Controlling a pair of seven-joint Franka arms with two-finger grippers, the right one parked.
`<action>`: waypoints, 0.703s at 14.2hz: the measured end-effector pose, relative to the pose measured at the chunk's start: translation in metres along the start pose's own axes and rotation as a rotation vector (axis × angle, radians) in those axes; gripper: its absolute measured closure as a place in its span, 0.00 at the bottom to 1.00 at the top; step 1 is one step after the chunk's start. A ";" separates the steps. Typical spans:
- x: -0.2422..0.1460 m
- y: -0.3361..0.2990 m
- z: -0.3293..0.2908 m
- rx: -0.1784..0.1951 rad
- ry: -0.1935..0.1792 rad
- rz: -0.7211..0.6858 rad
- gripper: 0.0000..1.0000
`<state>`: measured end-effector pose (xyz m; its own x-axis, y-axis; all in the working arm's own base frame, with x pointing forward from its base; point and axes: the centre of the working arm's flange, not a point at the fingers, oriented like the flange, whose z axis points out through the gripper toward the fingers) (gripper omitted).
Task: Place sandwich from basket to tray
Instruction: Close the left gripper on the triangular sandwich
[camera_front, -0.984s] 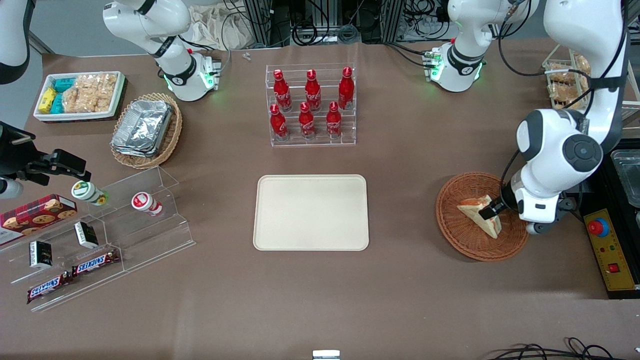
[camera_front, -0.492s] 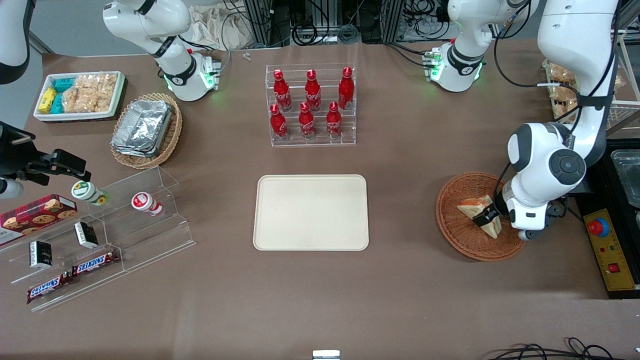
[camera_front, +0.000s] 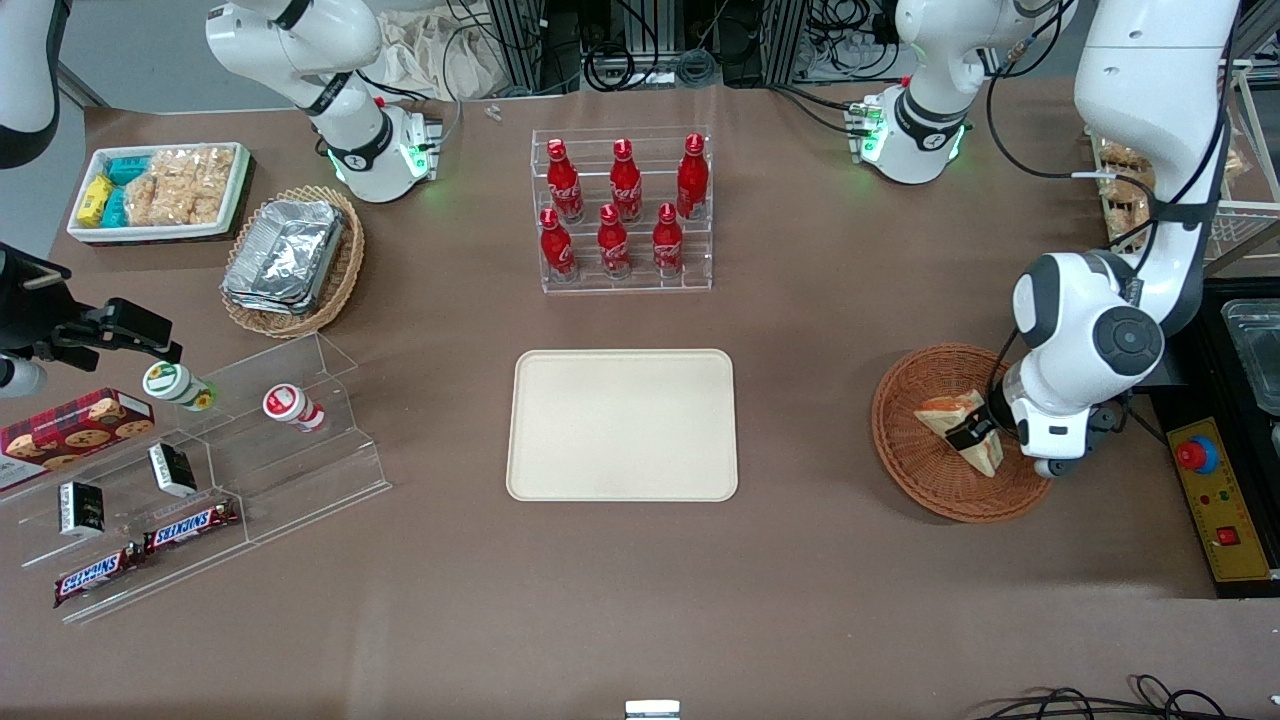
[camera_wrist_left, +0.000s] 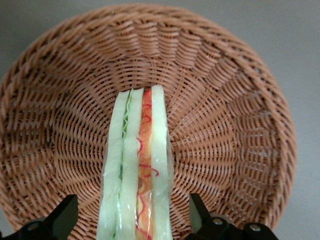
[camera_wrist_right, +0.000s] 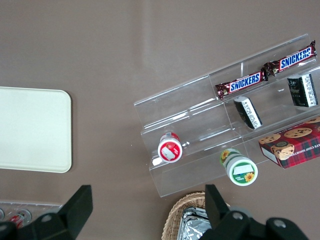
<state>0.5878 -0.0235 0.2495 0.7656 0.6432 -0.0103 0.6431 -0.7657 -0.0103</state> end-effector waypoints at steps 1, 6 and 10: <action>0.000 0.000 0.007 0.000 -0.001 -0.003 0.00; 0.000 0.000 0.018 0.000 -0.004 -0.062 0.23; 0.001 0.002 0.016 -0.003 -0.001 -0.086 0.59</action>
<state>0.5893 -0.0241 0.2332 0.7076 0.7066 -0.0107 0.7065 -0.7077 -0.0085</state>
